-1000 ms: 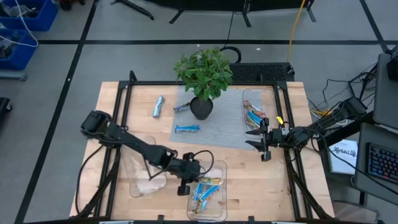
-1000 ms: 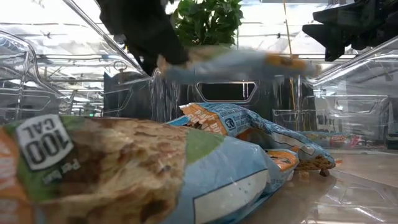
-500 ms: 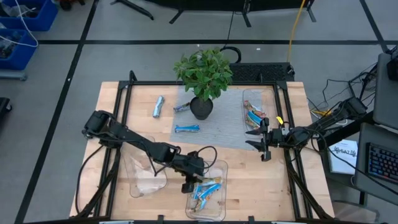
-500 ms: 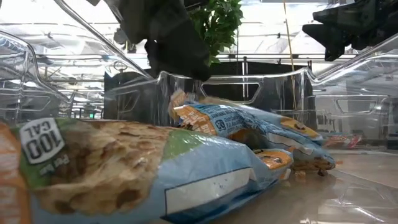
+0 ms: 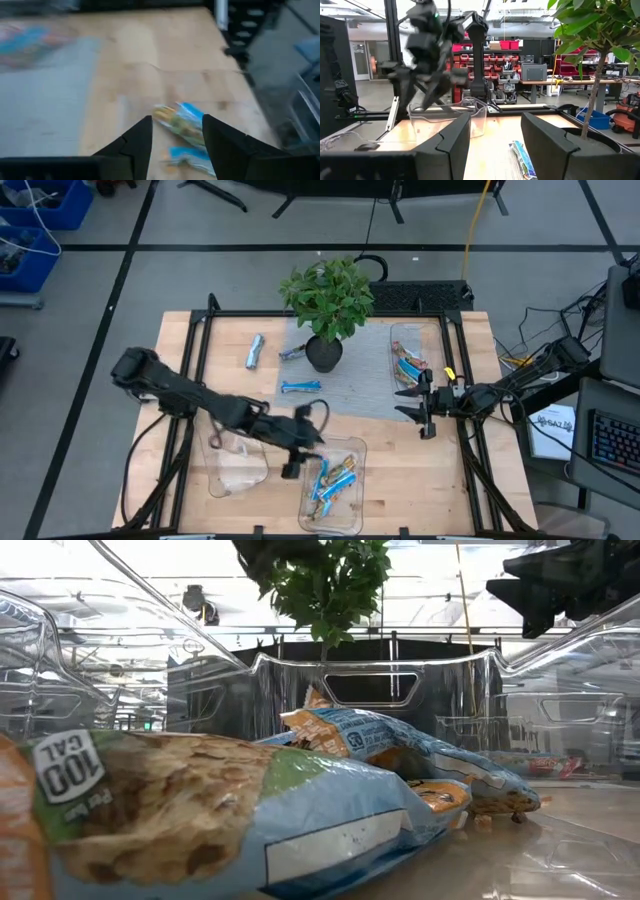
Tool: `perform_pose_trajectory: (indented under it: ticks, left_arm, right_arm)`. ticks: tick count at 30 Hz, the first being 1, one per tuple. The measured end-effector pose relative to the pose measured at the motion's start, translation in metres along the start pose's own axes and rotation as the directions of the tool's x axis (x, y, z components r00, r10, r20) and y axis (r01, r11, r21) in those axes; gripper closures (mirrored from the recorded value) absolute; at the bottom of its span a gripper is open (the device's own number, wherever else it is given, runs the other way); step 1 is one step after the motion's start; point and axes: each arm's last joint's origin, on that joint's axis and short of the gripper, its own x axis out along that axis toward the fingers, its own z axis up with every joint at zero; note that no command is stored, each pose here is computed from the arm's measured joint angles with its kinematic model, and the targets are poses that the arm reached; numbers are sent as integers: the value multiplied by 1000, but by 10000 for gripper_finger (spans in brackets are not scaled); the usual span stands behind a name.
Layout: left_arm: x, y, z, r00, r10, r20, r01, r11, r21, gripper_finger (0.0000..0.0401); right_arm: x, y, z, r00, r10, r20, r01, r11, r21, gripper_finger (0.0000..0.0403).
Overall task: Pick and place Granola Bars by type
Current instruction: Put the top left blue granola bar into the left transparent bin
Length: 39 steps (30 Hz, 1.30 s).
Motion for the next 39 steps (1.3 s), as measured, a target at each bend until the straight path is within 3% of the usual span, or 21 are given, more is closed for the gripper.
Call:
perform_pose_trajectory:
  ticks: [4, 7, 10, 12, 14, 16, 18, 20, 24, 26, 30, 33, 37, 39]
  left_arm:
    - [-39, 10, 1, 982, 187, 5, -187, 982, 8, 240]
    - [-61, 21, -9, 925, 381, 7, -381, 924, -28, 249]
    - [-84, 37, -30, 821, 571, -20, -570, 816, -93, 256]
    - [-99, 52, -49, 727, 684, -63, -684, 714, -148, 261]
    - [-112, 69, -69, 654, 749, -110, -749, 618, -239, 265]
    - [-122, 85, -89, 615, 771, -167, -771, 542, -335, 270]
    - [-130, 99, -107, 611, 765, -204, -759, 494, -424, 273]
    - [-134, 112, -122, 631, 744, -220, -729, 472, -495, 276]
    - [-135, 135, -146, 707, 685, -173, -629, 497, -598, 277]
    - [-136, 148, -158, 741, 649, -172, -579, 489, -653, 277]
    - [-143, 172, -175, 782, 585, -216, -501, 382, -777, 277]
    - [-150, 186, -185, 764, 586, -270, -517, 307, -799, 277]
    - [-155, 200, -194, 729, 602, -326, -552, 234, -800, 277]
    - [-154, 206, -199, 738, 578, -349, -556, 226, -800, 277]
  right_arm:
    - [0, 0, 0, 1000, 0, -1, 0, 1000, -1, 236]
    - [0, 0, 0, 1000, 1, -2, -1, 1000, -1, 236]
    - [0, 0, 0, 1000, 0, -3, 0, 1000, -2, 236]
    - [0, 0, 0, 1000, 0, -3, 0, 1000, -6, 236]
    - [0, 0, 0, 1000, 0, -3, 0, 1000, -6, 236]
    - [0, 0, 0, 1000, 0, -2, 0, 1000, -5, 236]
    - [0, 0, 0, 1000, 0, -2, 0, 1000, -5, 236]
    - [0, 0, 0, 1000, -1, -1, 1, 1000, -5, 236]
    - [0, 0, 0, 1000, -2, 1, 2, 1000, -15, 236]
    - [0, 0, 0, 1000, -2, 1, 2, 1000, -18, 236]
    - [0, 0, 0, 1000, -3, 1, 3, 1000, -18, 236]
    - [0, 0, 0, 1000, -4, 1, 4, 1000, -21, 236]
    - [0, 0, 0, 1000, -4, 1, 4, 1000, -22, 236]
    - [0, 0, 0, 1000, -3, 1, 3, 1000, -22, 236]
